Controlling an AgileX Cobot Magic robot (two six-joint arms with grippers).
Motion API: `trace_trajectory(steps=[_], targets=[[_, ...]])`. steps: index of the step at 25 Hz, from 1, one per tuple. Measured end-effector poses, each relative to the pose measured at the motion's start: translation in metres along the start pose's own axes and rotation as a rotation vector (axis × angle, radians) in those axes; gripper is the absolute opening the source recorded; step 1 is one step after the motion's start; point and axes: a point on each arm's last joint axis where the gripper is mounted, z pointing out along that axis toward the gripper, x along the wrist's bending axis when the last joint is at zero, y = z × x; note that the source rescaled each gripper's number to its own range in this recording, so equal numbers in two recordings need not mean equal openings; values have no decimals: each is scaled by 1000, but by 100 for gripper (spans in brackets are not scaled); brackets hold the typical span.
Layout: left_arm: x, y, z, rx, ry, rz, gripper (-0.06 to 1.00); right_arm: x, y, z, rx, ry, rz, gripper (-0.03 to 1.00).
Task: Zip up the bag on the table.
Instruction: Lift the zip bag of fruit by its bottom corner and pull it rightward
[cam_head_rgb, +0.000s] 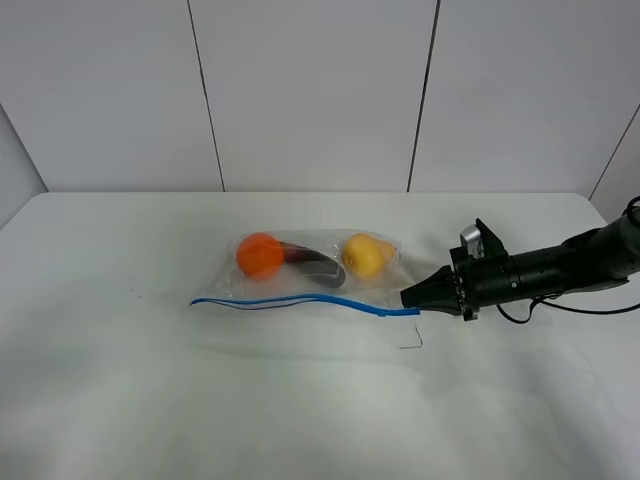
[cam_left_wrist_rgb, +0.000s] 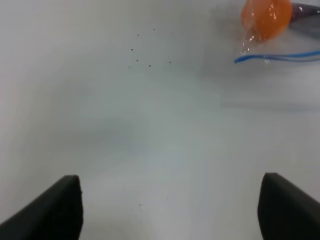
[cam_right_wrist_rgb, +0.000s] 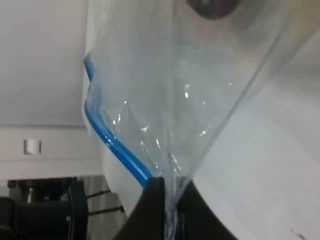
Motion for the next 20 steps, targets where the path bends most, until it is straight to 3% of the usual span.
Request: trace_trajectory(steps=[10,20], targets=[[0,0,0,0,0,0,98,3,2,-1,-14,7,127,0],[0,0,0,0,0,0,98,39,14,-14,-98,33,169,0]])
